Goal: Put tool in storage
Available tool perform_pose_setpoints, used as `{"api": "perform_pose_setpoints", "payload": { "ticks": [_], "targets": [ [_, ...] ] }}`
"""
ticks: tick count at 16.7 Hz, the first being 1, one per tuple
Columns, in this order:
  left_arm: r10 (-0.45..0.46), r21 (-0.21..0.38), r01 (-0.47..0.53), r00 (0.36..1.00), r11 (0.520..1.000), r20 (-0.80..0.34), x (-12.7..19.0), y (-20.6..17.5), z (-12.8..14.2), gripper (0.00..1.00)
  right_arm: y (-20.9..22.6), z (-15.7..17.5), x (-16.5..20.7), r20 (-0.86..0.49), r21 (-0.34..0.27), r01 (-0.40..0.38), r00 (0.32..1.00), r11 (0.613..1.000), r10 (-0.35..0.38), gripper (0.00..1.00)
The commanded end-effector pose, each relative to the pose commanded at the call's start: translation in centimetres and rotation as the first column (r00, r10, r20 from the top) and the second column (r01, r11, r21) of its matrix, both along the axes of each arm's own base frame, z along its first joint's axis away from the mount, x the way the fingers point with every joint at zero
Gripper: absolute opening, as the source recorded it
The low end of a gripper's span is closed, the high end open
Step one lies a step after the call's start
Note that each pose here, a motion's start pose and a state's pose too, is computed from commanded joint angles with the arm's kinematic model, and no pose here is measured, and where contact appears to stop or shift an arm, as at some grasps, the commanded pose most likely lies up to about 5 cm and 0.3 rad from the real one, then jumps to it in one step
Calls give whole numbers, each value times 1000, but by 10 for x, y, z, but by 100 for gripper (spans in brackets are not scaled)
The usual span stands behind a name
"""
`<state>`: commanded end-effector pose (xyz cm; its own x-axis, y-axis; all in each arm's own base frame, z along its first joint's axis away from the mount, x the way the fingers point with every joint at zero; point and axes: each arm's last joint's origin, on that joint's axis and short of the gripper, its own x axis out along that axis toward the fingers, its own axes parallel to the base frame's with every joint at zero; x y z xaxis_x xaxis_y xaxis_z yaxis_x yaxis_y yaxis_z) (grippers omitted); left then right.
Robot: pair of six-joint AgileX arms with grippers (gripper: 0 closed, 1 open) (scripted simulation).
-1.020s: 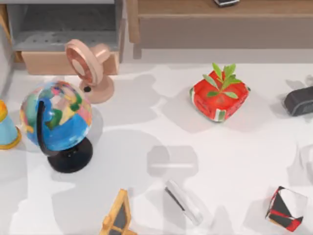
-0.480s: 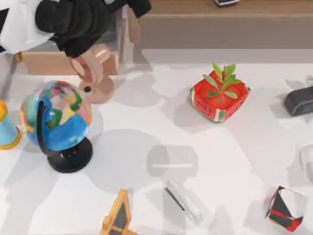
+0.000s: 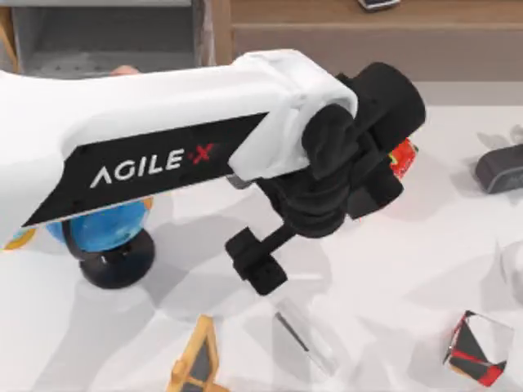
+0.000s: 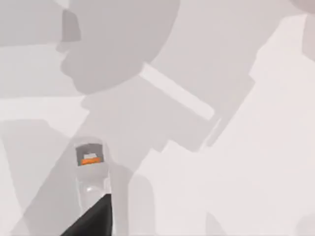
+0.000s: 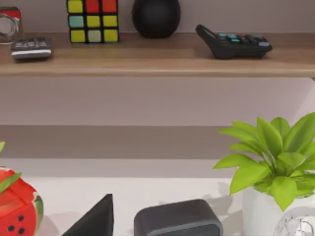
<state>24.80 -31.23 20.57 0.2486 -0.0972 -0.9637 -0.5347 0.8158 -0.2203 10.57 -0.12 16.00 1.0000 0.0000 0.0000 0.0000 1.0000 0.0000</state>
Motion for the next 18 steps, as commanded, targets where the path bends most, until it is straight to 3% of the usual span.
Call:
{"api": "perform_pose_setpoints", "payload": {
  "ticks": [3,6,13,18],
  "targets": [
    [66,129,-56,995,990,-69,-38,-21,-14,100,0,0,0,0,0,0,1000,1000,0,100],
    [101,204,-82,991,976,-84,-57,-29,-21,100,0,0,0,0,0,0,1000,1000,0,100],
    [107,210,-87,991,974,-86,-58,-29,-23,100,0,0,0,0,0,0,1000,1000,0,100],
    [104,205,-86,991,975,-82,-51,-26,-63,100,0,0,0,0,0,0,1000,1000,0,100]
  ]
}}
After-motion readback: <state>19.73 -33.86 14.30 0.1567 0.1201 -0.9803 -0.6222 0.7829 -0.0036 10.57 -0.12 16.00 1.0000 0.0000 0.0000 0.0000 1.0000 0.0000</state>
